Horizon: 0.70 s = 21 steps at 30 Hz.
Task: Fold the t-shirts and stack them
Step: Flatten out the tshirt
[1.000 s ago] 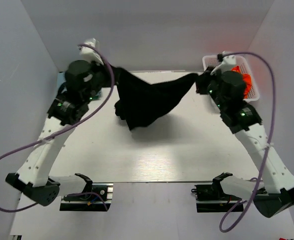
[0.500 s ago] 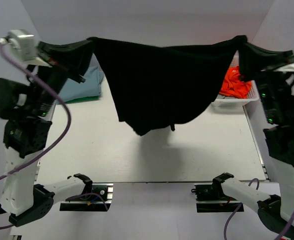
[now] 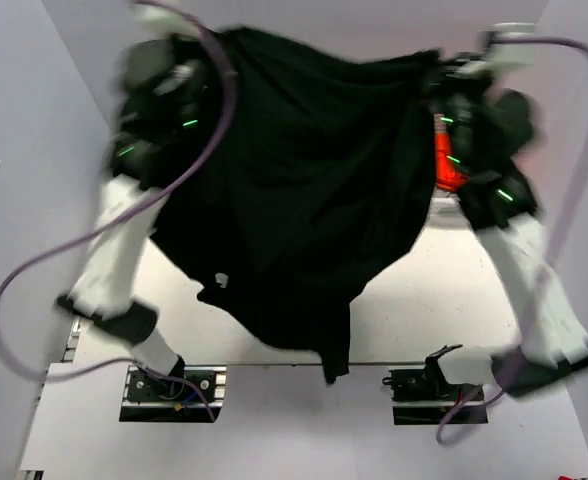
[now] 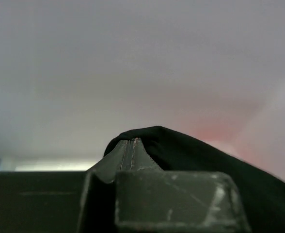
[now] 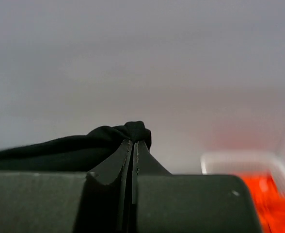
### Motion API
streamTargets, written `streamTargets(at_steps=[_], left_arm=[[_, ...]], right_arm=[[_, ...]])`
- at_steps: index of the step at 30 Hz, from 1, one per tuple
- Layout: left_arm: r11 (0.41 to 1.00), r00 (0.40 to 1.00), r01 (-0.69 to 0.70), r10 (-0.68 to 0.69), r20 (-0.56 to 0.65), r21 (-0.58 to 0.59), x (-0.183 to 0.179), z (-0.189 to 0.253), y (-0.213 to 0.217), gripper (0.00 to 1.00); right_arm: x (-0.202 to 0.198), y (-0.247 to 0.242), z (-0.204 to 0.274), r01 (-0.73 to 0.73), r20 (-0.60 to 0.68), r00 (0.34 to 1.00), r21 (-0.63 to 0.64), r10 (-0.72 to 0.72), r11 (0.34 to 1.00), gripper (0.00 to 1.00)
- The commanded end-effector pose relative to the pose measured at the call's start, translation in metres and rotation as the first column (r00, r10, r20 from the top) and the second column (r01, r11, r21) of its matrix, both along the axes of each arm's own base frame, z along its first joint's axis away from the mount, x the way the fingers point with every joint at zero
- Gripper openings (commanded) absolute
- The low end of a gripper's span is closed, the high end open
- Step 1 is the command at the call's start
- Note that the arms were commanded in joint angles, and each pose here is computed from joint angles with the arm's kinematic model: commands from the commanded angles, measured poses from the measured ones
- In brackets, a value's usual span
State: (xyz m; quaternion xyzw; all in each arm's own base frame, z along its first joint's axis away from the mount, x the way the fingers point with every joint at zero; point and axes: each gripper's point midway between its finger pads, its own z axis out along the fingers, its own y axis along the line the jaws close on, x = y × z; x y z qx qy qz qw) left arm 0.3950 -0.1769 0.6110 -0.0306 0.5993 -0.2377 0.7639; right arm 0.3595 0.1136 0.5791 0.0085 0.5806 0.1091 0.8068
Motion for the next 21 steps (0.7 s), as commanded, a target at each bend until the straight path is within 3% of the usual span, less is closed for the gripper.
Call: streamTargets(at_steps=[1,2,3,4,5,6,7,8,9,11,12,15,18,19,21], left_arm=[[0.945,0.865,-0.213,0.301,-0.401,0.249,0.100,-0.183,0.011,0.00],[0.934,0.832,-0.223,0.332,-0.444,0.279,0.116,-0.212,0.017,0.00],[0.930,0.798,-0.194,0.335,-0.501,0.312,0.127,-0.246,0.015,0.03],[0.918,0.736,-0.162,0.356,-0.575,0.362,0.145,-0.301,0.010,0.27],[0.926,0.721,-0.146,0.341,-0.603,0.348,0.154,-0.311,0.011,0.47],[0.916,0.679,-0.121,0.358,-0.641,0.383,0.153,-0.333,0.012,0.66],[0.915,0.662,-0.112,0.359,-0.658,0.387,0.158,-0.344,0.015,0.99],[0.919,0.651,-0.101,0.350,-0.673,0.381,0.160,-0.351,0.012,1.00],[0.921,0.649,-0.102,0.348,-0.677,0.375,0.161,-0.351,0.016,1.00],[0.921,0.652,-0.090,0.341,-0.677,0.378,0.157,-0.355,0.017,1.00],[0.930,0.705,-0.096,0.315,-0.635,0.355,0.151,-0.326,0.017,1.00],[0.938,0.696,-0.043,0.275,-0.664,0.343,0.128,-0.341,0.017,1.00],[0.948,0.643,-0.022,0.256,-0.722,0.317,0.094,-0.356,0.022,1.00],[0.954,0.581,-0.023,0.256,-0.772,0.299,0.079,-0.380,0.024,1.00],[0.957,0.528,-0.035,0.262,-0.808,0.287,0.054,-0.392,0.032,1.00]], right_arm=[[0.082,-0.008,-0.145,0.195,-0.361,0.905,-0.113,-0.223,0.974,0.00],[0.106,-0.001,-0.200,0.195,-0.471,0.852,-0.119,-0.228,0.974,0.00],[0.114,0.001,-0.225,0.172,-0.526,0.824,-0.119,-0.209,0.978,0.00],[0.117,-0.001,-0.246,0.176,-0.581,0.788,-0.105,-0.204,0.979,0.00],[0.132,-0.007,-0.292,0.179,-0.664,0.713,-0.136,-0.224,0.974,0.00],[0.133,-0.001,-0.303,0.156,-0.691,0.695,-0.127,-0.200,0.980,0.00],[0.130,-0.003,-0.315,0.158,-0.733,0.650,-0.128,-0.201,0.979,0.03],[0.136,0.001,-0.327,0.140,-0.758,0.626,-0.119,-0.181,0.983,0.42],[0.139,0.001,-0.337,0.124,-0.776,0.606,-0.125,-0.175,0.984,0.64],[0.136,0.014,-0.344,0.045,-0.800,0.589,-0.112,-0.117,0.993,0.90],[0.134,0.016,-0.346,-0.001,-0.799,0.590,-0.148,-0.119,0.989,0.90],[0.117,0.033,-0.363,-0.141,-0.826,0.562,-0.142,-0.039,0.980,0.90],[0.096,0.056,-0.377,-0.279,-0.851,0.520,-0.091,0.071,0.956,0.90],[0.086,0.070,-0.378,-0.337,-0.854,0.510,-0.088,0.104,0.937,0.90],[0.064,0.089,-0.392,-0.420,-0.874,0.460,-0.059,0.156,0.906,0.90]])
